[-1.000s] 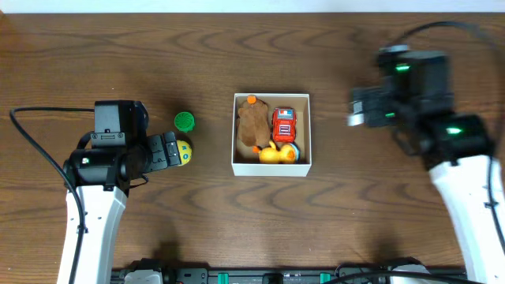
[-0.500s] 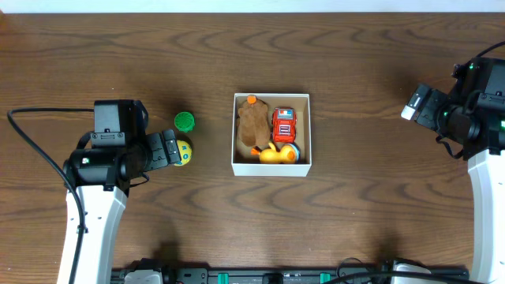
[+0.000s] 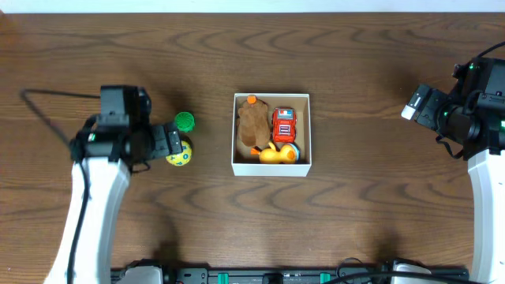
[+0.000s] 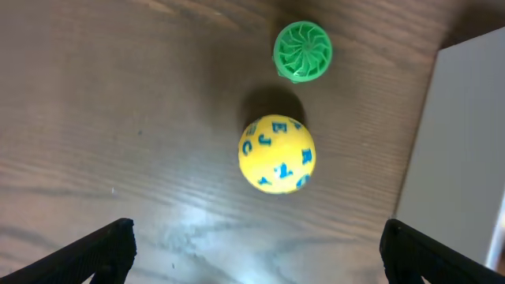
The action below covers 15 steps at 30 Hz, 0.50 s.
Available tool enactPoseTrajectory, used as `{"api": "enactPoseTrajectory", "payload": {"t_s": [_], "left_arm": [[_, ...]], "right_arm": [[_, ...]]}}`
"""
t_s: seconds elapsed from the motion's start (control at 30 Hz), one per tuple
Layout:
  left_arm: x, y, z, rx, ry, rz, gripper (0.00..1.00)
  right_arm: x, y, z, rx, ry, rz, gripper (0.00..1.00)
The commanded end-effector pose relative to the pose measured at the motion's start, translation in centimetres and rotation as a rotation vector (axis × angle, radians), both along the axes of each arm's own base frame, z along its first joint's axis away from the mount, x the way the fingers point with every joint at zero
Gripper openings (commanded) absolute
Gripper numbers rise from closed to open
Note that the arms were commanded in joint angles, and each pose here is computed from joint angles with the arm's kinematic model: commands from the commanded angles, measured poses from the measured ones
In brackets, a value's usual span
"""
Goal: Pack container
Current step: 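Grasp the yellow letter ball with the left gripper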
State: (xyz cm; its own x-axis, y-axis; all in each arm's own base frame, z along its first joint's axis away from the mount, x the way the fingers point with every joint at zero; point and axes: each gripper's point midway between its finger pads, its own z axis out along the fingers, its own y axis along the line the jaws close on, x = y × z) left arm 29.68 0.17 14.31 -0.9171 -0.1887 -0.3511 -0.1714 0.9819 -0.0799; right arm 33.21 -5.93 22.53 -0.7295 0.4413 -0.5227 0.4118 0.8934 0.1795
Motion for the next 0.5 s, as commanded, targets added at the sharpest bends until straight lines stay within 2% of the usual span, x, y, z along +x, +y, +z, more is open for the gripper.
{"api": "enactPoseTrajectory", "payload": {"t_s": [0.0,0.23,0.47], "left_arm": [[0.5,0.2,-2.5,0.034,0.09,-0.072,0.99],[0.8,-0.7,-7.4,0.038,0.238,-0.139,0.99],[1.3,-1.9,-10.7,0.044,0.306,-0.194,0.99]], "right_arm": [[0.0,-0.3,-0.1,-0.002,0.004,-0.019,0.99],[0.0,-0.3,-0.1,-0.002,0.004,-0.019,0.99],[0.0,-0.3,-0.1,-0.002,0.004,-0.019,0.99]]}}
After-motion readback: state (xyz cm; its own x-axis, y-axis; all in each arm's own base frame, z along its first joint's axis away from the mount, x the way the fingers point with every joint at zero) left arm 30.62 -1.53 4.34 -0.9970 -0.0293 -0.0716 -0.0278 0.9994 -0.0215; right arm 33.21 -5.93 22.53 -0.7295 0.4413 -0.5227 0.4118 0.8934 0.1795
